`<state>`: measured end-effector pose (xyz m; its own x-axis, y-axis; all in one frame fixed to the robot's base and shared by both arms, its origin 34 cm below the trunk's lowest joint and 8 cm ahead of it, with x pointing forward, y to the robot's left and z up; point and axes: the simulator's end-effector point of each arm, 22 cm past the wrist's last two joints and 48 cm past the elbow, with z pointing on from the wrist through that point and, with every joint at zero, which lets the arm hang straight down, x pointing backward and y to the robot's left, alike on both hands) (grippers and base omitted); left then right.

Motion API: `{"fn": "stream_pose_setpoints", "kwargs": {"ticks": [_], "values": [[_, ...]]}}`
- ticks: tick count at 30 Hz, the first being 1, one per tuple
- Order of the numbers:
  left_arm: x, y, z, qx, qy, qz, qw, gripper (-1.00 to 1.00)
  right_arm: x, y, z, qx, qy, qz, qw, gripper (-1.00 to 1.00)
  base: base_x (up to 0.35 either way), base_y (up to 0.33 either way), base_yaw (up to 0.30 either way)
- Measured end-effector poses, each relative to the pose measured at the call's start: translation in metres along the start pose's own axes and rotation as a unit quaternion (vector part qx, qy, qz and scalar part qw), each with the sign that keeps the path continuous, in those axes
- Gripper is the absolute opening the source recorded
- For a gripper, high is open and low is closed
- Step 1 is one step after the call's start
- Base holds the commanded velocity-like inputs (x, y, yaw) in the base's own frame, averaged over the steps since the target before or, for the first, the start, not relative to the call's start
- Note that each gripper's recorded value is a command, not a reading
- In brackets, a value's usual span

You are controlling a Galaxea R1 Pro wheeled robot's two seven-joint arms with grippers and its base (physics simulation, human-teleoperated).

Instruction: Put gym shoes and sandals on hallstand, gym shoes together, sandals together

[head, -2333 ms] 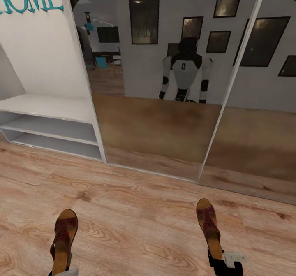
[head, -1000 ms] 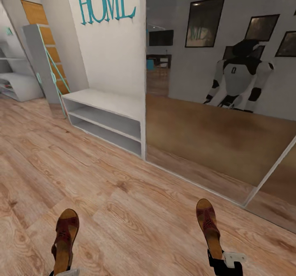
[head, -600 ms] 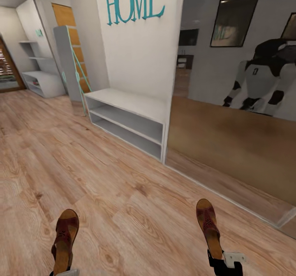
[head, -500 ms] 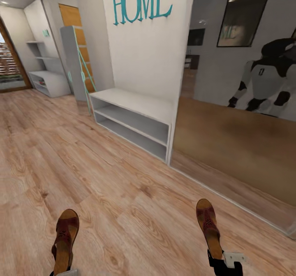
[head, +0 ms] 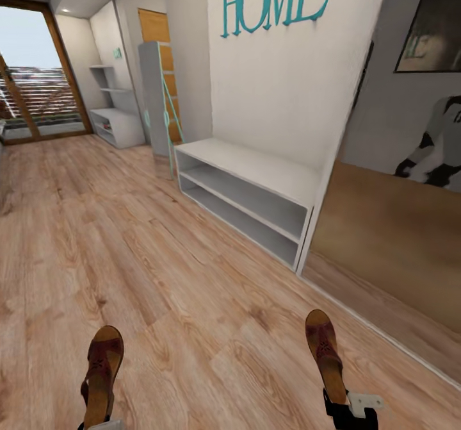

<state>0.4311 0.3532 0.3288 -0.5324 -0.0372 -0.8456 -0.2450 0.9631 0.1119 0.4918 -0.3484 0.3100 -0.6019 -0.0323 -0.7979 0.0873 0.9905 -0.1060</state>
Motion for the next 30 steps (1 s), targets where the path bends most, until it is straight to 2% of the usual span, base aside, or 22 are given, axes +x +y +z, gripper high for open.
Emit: {"fn": "stream_pose_setpoints", "kwargs": {"ticks": [13, 30], "values": [[0.0, 0.0011, 0.0001, -0.001, 0.0, 0.0, 1.0, -1.0, -0.0001, -0.0002, 0.0, 0.0, 0.0, 0.0, 1.0, -1.0, 0.332, 0.035, 0.276], [0.0006, 0.0019, -0.0001, -0.002, 0.001, -0.001, 1.0, -1.0, 0.0002, 0.0, 0.0, 0.0, 0.0, 0.0, 1.0, -1.0, 0.3, 0.175, 0.276]]}}
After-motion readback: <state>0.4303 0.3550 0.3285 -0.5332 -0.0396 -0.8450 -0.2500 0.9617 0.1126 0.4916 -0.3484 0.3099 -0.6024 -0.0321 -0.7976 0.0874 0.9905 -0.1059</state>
